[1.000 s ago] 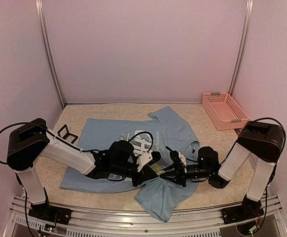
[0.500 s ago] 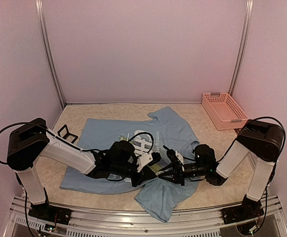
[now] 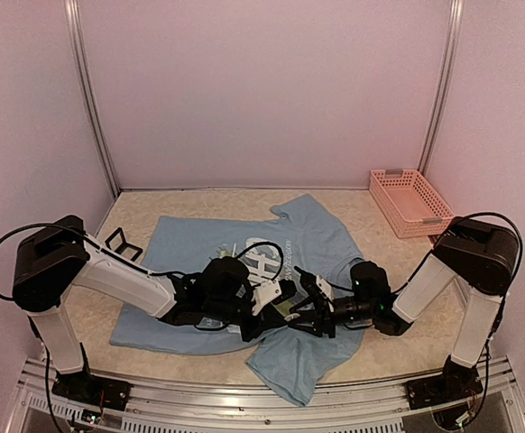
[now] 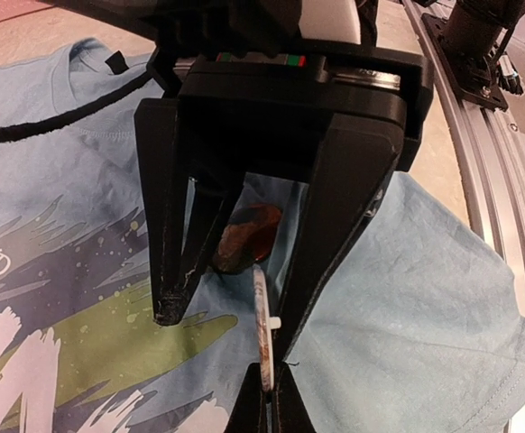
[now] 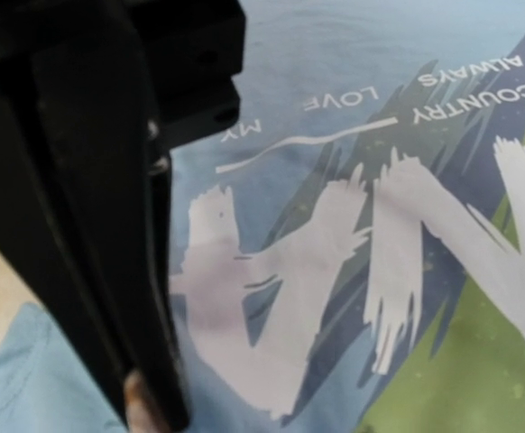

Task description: Pin the brooch onto the clothing

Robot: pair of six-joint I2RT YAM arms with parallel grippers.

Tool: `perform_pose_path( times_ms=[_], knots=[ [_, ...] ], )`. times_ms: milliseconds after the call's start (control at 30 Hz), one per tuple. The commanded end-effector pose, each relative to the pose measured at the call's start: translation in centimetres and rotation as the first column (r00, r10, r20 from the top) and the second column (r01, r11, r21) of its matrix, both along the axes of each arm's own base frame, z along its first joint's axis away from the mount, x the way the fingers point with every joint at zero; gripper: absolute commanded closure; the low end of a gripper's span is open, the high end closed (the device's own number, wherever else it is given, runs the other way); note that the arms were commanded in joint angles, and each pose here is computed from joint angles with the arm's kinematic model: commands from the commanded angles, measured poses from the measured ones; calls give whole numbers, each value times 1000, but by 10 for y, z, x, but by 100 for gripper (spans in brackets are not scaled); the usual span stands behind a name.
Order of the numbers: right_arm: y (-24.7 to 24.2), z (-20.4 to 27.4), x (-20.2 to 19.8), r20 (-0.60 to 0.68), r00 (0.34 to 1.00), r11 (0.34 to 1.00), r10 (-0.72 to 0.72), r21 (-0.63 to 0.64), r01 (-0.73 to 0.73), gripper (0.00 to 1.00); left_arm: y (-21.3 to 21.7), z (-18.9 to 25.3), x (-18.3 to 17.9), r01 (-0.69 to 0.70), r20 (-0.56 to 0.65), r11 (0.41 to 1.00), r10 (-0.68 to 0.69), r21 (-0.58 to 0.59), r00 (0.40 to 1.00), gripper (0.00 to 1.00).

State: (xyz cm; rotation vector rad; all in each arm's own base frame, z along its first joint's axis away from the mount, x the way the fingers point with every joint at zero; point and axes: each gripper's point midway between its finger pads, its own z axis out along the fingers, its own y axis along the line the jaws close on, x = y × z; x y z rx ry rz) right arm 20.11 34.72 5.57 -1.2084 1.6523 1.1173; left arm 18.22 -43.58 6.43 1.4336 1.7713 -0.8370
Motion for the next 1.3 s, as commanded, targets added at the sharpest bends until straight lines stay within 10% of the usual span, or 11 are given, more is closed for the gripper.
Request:
perform_pose_path(
  times_ms=[0,1267],
  knots=[
    [-5,1,4,53,999,1000,7,-12,-7,59,-20,28,-15,91,36,992,-88,-87,995,100],
    [-20,10,6,6,1000,998,-19,57,19,59,-18,30,-15,89,48,993,-85,-81,995,100]
  ],
)
